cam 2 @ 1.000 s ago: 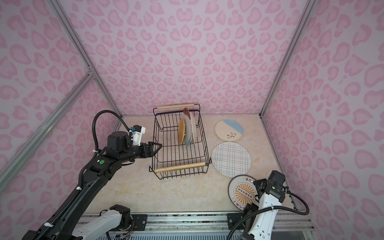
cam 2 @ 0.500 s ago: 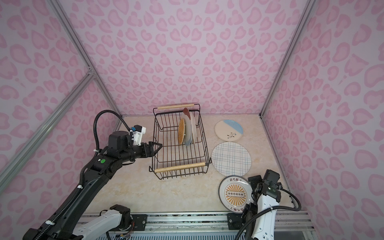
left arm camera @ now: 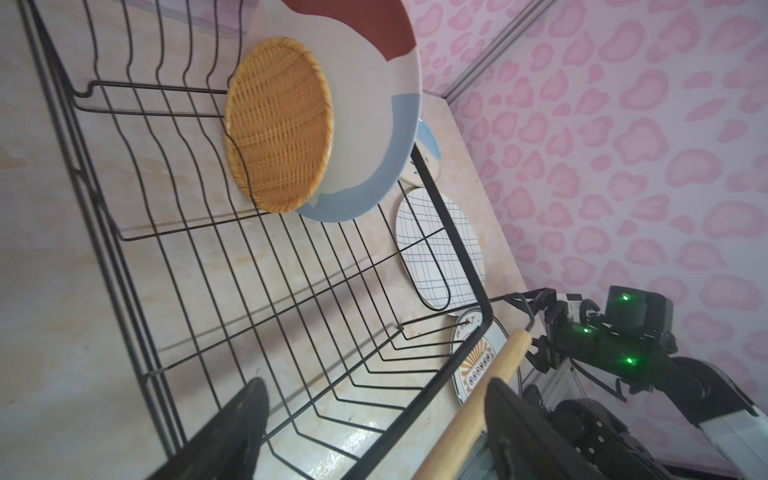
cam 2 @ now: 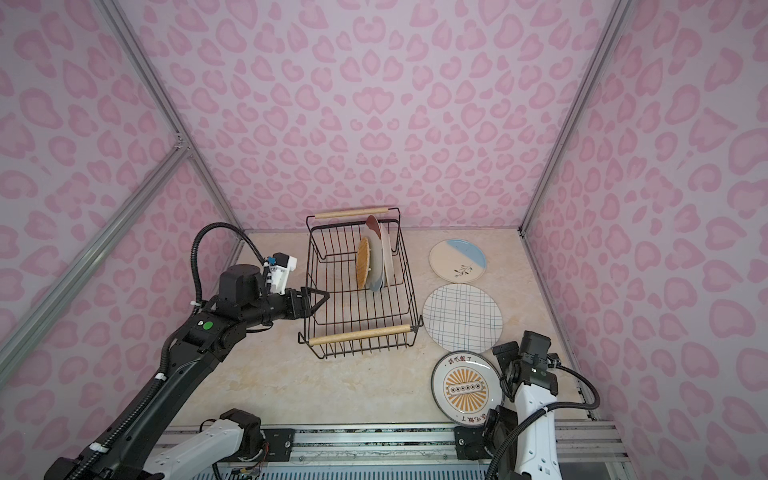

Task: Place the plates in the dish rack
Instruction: 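Reach the left gripper across toward the sunburst plate near the right gripper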

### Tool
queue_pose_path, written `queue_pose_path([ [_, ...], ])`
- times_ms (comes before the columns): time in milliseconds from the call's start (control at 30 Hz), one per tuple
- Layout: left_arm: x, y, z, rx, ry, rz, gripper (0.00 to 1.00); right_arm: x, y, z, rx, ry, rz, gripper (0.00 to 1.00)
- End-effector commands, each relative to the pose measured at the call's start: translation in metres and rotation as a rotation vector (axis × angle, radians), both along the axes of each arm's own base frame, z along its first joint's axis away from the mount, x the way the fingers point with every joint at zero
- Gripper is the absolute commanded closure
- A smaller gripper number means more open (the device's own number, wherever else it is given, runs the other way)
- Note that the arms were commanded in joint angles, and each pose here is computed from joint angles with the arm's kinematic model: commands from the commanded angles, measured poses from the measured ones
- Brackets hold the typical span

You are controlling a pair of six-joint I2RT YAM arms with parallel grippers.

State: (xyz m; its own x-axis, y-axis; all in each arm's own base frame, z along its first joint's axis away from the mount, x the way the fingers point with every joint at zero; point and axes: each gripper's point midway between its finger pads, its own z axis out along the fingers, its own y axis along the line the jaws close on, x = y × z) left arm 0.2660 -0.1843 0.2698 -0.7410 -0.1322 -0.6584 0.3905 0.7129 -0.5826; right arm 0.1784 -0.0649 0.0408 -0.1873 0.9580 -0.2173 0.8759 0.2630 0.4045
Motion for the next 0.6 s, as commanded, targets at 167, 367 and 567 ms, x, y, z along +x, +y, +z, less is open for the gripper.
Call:
queue_pose_path([
  [167, -0.033, -0.072, 0.028, -0.084, -0.057, -0.116, 0.18, 0.022, -0.006, 0.012, -0.06, -0.062, 0.089, 0.04],
  [367, -0.077, -0.136, 0.006, -0.071, -0.009, -0.196, 0.21, 0.027, -0.001, 0.01, -0.051, -0.068, 0.133, 0.04],
  [567, -0.081, -0.14, 0.012, 0.009, -0.096, -0.134, 0.22, 0.031, 0.002, 0.01, -0.054, -0.076, 0.159, 0.04],
])
